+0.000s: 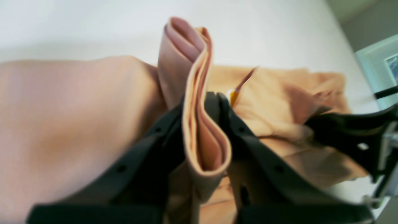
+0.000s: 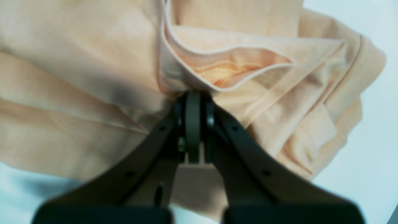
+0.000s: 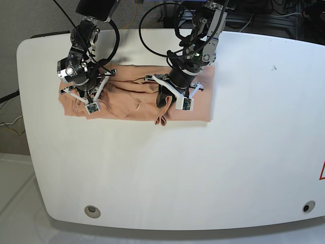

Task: Fold the T-shirt properly
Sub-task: 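Lay the dragged strip end onto the strip's middle with the left gripper, then release the fabric and move the left gripper onto the new folded edge, then open the right gripper and lift it off the strip end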

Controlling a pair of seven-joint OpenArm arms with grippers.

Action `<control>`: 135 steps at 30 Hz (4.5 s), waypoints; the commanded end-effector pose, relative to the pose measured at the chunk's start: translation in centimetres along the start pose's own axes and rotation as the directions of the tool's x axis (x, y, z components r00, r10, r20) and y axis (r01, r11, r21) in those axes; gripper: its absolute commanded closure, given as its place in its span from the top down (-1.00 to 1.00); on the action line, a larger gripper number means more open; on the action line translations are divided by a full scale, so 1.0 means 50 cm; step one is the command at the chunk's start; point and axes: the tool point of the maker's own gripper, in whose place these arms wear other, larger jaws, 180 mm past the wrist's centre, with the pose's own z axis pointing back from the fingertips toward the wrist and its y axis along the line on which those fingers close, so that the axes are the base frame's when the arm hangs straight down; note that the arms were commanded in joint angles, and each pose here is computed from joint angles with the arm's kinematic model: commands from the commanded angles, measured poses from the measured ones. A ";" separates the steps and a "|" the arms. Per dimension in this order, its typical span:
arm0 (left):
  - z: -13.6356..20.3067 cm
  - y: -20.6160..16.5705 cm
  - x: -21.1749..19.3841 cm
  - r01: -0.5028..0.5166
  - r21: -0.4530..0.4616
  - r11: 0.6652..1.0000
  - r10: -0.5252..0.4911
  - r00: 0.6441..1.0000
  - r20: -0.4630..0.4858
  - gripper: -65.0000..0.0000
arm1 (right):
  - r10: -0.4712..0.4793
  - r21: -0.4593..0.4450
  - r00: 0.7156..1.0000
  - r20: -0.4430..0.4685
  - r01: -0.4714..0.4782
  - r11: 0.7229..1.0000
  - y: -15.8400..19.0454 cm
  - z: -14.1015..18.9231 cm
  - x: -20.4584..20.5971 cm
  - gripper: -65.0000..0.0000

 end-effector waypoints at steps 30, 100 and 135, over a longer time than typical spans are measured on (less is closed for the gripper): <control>0.015 -0.064 0.090 0.081 -0.094 0.992 -0.069 0.990 0.122 0.14 | 0.010 -0.012 0.999 -0.054 -0.011 1.000 -0.006 0.003 -0.022 -0.93; 0.079 0.277 -0.137 0.183 0.238 0.954 -0.137 0.971 -0.196 -0.99 | 0.023 -0.115 0.997 0.072 -0.015 0.993 -0.041 0.078 0.054 0.06; 0.080 0.278 -0.140 0.188 0.237 0.953 -0.140 0.969 -0.204 -0.99 | -0.568 -0.079 0.805 0.171 0.586 0.806 -0.224 0.117 -0.074 0.63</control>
